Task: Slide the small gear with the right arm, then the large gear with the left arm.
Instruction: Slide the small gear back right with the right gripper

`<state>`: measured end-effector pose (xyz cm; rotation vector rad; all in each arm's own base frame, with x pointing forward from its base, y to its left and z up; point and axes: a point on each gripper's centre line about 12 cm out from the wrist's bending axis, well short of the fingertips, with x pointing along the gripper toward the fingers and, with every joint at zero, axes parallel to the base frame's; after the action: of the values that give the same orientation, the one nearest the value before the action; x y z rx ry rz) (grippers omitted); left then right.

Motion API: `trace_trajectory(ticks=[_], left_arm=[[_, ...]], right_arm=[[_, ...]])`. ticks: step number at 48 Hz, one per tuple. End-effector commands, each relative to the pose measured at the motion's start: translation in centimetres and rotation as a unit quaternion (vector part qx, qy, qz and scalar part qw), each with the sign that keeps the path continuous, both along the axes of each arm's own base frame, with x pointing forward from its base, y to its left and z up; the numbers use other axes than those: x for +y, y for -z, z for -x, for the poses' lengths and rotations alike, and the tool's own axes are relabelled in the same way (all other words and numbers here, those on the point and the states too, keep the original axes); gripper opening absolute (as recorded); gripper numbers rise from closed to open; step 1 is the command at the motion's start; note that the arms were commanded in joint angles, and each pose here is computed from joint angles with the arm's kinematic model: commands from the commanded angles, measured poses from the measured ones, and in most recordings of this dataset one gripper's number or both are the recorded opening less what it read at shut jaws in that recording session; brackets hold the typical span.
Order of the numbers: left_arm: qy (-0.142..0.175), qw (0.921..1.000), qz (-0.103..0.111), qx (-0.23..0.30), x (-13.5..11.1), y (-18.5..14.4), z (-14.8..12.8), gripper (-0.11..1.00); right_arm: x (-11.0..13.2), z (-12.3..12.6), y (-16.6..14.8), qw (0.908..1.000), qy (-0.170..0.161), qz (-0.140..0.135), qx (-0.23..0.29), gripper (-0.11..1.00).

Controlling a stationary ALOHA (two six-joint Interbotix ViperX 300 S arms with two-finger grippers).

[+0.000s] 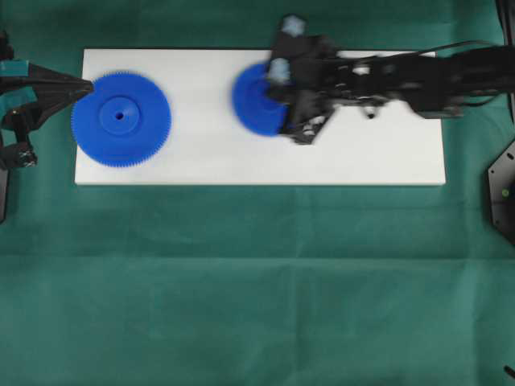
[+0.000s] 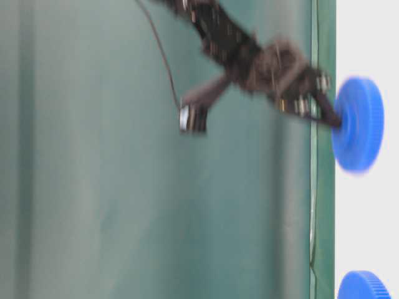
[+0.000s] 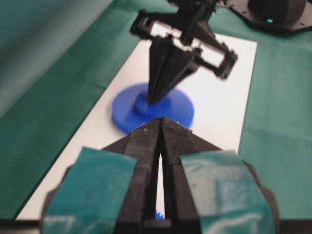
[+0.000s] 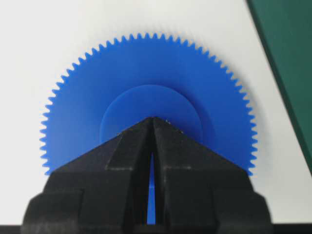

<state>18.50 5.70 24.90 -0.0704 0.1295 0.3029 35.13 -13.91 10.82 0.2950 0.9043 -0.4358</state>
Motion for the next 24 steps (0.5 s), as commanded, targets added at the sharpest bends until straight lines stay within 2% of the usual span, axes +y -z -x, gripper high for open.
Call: trace_trajectory(ticks=[1,12,18,24], left_arm=[[-0.001,1.0000,-0.001,-0.006,0.1,-0.3,-0.1,-0.01],[-0.001,1.0000,-0.001,-0.008,0.1,-0.4,-0.1,-0.01],[-0.001,0.9999,-0.002,-0.011,0.1,-0.5,-0.1,-0.01],[-0.001,0.9999,-0.003,-0.016,0.1,-0.6,-0.1,-0.01]], right_arm=[[-0.2,4.0,1.2,0.9990,0.032,-0.017,0.027,0.50],[1.5,12.8,1.5,0.9928,0.104,-0.047,0.036,0.50],[2.7,15.8,0.9,0.9902,0.129,-0.052,0.016,0.50],[3.6,17.4,0.3,0.9884,0.142,-0.053,-0.011,0.50]])
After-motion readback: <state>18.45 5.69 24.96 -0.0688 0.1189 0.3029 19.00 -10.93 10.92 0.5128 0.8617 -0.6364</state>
